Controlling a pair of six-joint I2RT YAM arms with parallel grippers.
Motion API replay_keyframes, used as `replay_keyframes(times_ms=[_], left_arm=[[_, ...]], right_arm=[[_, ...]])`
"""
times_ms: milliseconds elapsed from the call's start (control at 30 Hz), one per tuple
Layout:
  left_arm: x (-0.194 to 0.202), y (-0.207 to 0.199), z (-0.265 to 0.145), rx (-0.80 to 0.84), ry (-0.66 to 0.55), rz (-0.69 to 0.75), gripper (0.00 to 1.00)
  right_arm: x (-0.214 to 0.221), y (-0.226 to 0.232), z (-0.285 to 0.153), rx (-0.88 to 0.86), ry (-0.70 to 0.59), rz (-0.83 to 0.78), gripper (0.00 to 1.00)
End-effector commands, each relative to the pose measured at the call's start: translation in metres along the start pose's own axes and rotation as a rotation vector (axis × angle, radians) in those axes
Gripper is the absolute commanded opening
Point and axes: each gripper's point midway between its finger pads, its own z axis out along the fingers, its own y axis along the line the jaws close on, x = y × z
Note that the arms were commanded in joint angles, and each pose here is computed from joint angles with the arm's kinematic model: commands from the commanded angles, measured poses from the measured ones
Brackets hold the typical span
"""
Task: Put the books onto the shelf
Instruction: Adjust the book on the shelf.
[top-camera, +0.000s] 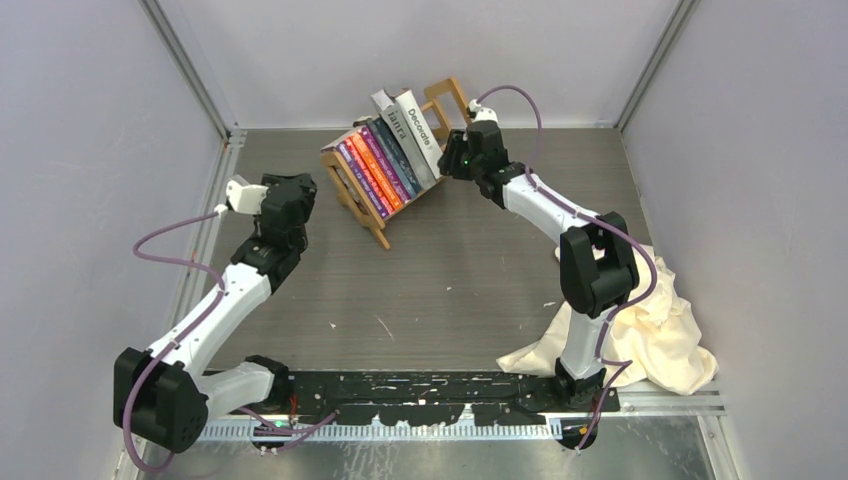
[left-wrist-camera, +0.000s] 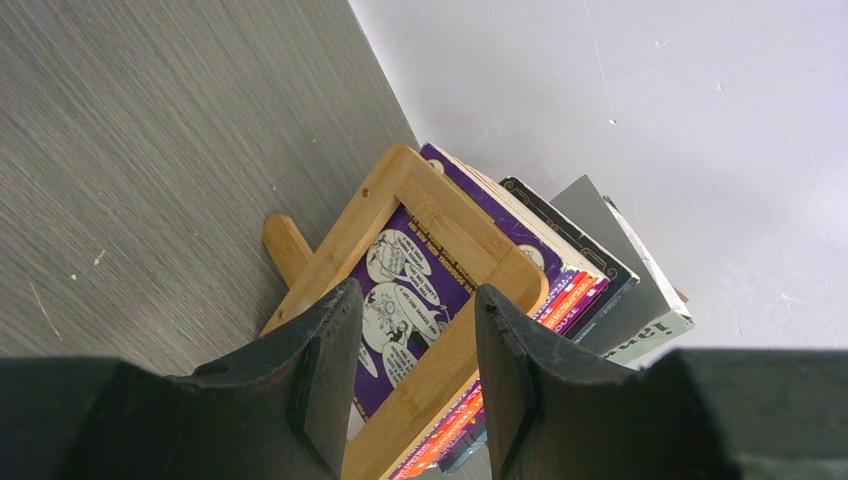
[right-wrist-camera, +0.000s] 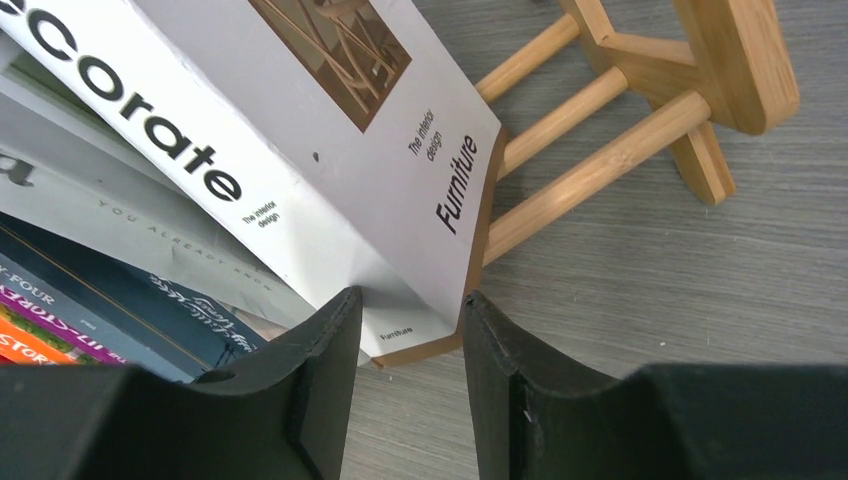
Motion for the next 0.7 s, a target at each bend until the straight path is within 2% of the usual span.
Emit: replay_keyframes(times_ms=[0, 667], left_arm=[[-0.016, -0.008, -0.006, 0.025, -0.055, -0.031, 0.45], [-0.021, -0.008, -0.011, 0.021, -0.059, -0.018, 0.45]], right_arm=[[-0.028, 0.003, -0.019, 0.004, -0.076, -0.017, 0.47], [-0.024, -0.022, -0.019, 0.088, -0.060, -0.027, 0.47]])
